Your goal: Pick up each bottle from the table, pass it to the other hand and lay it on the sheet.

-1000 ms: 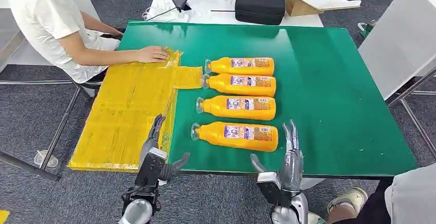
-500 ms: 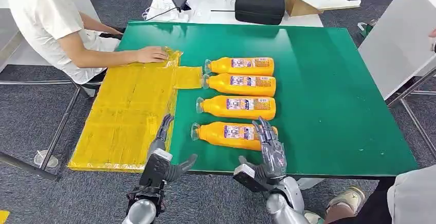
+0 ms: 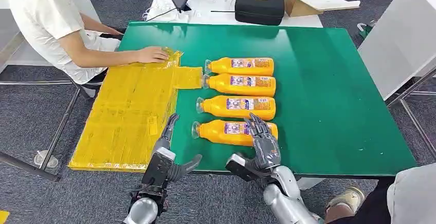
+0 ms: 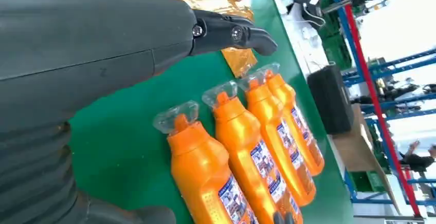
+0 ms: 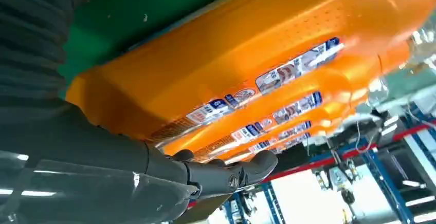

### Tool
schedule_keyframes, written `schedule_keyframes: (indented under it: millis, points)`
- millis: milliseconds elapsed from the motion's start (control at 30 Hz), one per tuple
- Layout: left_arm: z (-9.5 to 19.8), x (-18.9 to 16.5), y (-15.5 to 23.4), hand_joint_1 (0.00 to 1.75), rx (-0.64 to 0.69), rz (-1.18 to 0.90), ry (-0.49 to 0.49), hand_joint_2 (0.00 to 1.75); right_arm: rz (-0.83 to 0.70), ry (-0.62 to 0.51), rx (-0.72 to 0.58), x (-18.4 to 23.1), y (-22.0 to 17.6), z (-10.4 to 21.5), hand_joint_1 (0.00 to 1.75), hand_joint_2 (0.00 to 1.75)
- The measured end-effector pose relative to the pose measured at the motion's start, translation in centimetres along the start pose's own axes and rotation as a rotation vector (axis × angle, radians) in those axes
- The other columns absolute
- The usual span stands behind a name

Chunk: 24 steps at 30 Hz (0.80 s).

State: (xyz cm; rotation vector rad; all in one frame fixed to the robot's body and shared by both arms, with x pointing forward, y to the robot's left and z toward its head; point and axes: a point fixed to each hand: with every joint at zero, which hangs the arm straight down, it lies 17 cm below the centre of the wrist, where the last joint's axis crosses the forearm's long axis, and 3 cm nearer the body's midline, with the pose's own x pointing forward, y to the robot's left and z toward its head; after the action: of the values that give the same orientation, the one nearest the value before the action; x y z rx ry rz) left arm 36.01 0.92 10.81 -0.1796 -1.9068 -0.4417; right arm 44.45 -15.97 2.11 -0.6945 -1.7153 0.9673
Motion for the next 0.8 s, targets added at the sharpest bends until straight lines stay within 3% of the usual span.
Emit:
schedule_keyframes:
  millis: [200, 800]
  points:
    - [-0.1, 0.2, -0.3, 0.00, -0.009, 0.003, 0.009, 1.75, 0.124, 0.043, 0.086, -1.2, 0.8, -0.4, 0.00, 1.75]
    - [-0.4, 1.0, -0.7, 0.00, -0.031, -0.016, 0.008, 1.75, 0.349, 0.141, 0.144, -3.9, -0.5, -0.4, 0.00, 1.75]
